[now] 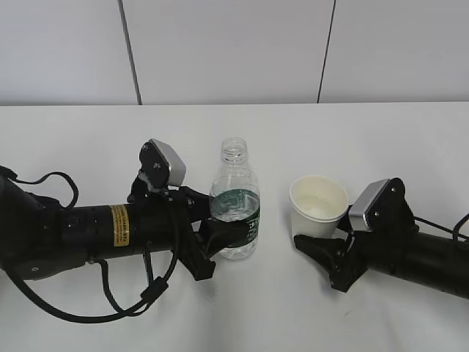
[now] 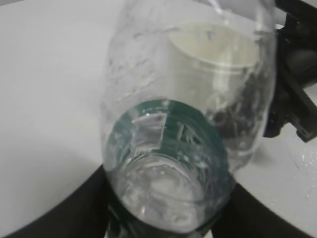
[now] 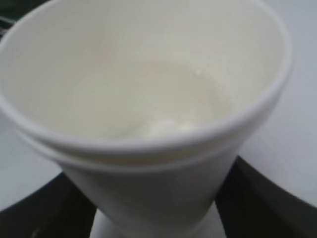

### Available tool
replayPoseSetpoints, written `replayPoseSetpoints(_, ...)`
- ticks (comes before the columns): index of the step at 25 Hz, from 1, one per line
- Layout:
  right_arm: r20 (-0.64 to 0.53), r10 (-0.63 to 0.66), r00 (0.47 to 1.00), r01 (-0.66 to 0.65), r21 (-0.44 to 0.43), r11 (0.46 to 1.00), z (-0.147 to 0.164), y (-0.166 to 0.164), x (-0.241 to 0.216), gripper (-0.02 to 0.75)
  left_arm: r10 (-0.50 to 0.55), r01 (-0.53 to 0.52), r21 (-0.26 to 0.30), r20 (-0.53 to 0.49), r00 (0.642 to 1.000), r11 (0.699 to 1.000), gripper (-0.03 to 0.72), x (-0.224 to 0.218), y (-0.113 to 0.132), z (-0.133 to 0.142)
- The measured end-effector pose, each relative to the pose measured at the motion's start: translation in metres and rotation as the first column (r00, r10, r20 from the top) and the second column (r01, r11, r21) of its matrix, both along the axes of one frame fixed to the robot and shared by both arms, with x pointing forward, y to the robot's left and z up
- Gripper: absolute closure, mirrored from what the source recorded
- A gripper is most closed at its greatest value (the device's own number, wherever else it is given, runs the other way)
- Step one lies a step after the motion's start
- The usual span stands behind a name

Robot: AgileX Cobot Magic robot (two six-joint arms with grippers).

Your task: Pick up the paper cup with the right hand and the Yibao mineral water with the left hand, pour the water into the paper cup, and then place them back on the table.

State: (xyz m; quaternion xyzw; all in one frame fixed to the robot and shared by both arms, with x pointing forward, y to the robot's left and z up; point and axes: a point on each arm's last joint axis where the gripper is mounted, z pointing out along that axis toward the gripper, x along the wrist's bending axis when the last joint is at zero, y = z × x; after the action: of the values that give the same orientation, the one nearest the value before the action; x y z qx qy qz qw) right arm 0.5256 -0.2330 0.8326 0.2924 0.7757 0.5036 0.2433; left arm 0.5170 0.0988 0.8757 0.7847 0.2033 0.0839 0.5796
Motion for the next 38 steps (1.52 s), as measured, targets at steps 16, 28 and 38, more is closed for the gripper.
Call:
replayPoseSetpoints(16, 0.018, 0.180, 0.983, -0.180, -0.015, 0.984, -0.005, 0.015, 0.000, 0.214, 0.147, -0.146, -0.020, 0.049, 0.988, 0.989, 0.327, 0.013, 0.006, -0.010)
replayPoseSetpoints(28, 0.010, 0.200, 0.980, -0.200, -0.017, 0.980, -0.007, 0.016, -0.002, 0.214, 0.146, -0.146, -0.016, 0.065, 0.987, 0.989, 0.327, 0.013, 0.006, -0.010)
replayPoseSetpoints(38, -0.007, 0.175, 0.984, -0.176, -0.013, 0.984, -0.012, 0.015, -0.002, 0.179, 0.147, -0.147, -0.013, 0.063, 0.987, 0.989, 0.257, 0.013, 0.006, -0.010)
